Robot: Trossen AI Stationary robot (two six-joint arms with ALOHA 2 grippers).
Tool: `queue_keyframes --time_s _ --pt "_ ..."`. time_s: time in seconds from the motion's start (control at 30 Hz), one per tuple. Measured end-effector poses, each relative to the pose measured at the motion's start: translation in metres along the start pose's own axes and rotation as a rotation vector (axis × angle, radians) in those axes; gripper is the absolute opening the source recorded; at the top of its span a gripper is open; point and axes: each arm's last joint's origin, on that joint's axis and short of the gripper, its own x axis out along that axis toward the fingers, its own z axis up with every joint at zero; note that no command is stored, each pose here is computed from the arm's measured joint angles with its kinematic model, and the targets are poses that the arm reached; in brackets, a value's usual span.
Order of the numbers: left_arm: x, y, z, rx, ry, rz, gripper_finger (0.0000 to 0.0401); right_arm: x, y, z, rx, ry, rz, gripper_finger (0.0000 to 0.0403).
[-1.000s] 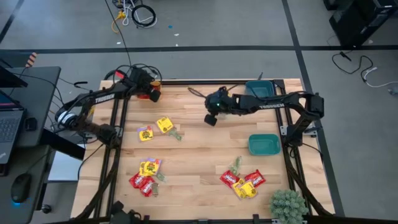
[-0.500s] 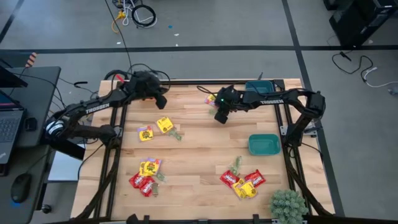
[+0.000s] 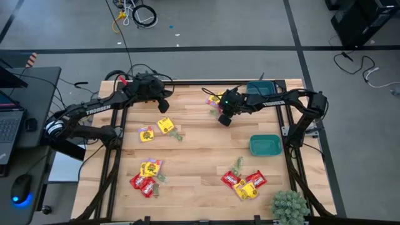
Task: Sort candy
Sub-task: Put the red candy into the yellow bin
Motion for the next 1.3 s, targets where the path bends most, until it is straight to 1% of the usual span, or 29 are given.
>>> queue_keyframes --time_s 0.13,0.2,0.27,0.37,0.43,0.53,0.6,0.77,0.97,1.07,1.17,1.3 --pt "0.0 -0.001 0.003 0.005 -0.032 -0.038 0.0001 0.0 0.0 0.001 -0.025 -0.023 0.001 0.0017" --pt "0.0 -0.002 0.004 0.007 -0.045 -0.077 0.0001 0.0 0.002 0.004 -0.039 -0.047 0.006 0.0006" --pt "0.0 -0.005 0.005 0.017 -0.059 -0.12 0.0001 -0.002 0.005 0.008 -0.045 -0.065 0.012 0.0007" --pt "0.001 -0.015 0.006 0.107 -0.066 -0.169 0.0002 -0.008 0.013 0.019 -0.06 -0.113 0.034 0.0002" --pt "0.001 -0.025 0.007 0.185 -0.075 -0.208 0.001 -0.013 0.021 0.028 -0.078 -0.143 0.077 0.0002" --pt "0.001 -0.043 0.008 0.287 -0.09 -0.266 0.0034 -0.024 0.035 0.044 -0.104 -0.199 0.161 0.0001" --pt "0.001 -0.055 0.008 0.349 -0.1 -0.282 0.0054 -0.033 0.045 0.055 -0.119 -0.239 0.205 0.0001" --pt "-0.002 -0.081 0.009 0.477 -0.125 -0.274 0.0104 -0.052 0.069 0.071 -0.163 -0.313 0.282 0.0" --pt "-0.006 -0.104 0.01 0.64 -0.169 -0.258 0.0147 -0.063 0.088 0.075 -0.204 -0.348 0.322 0.0" --pt "-0.007 -0.113 0.009 0.706 -0.176 -0.258 0.0154 -0.067 0.094 0.077 -0.214 -0.372 0.335 0.0" --pt "-0.003 -0.118 0.007 0.726 -0.16 -0.228 0.0154 -0.068 0.097 0.077 -0.219 -0.386 0.344 0.0" --pt "0.006 -0.124 0.004 0.736 -0.155 -0.203 0.0154 -0.07 0.099 0.078 -0.229 -0.394 0.401 0.0"
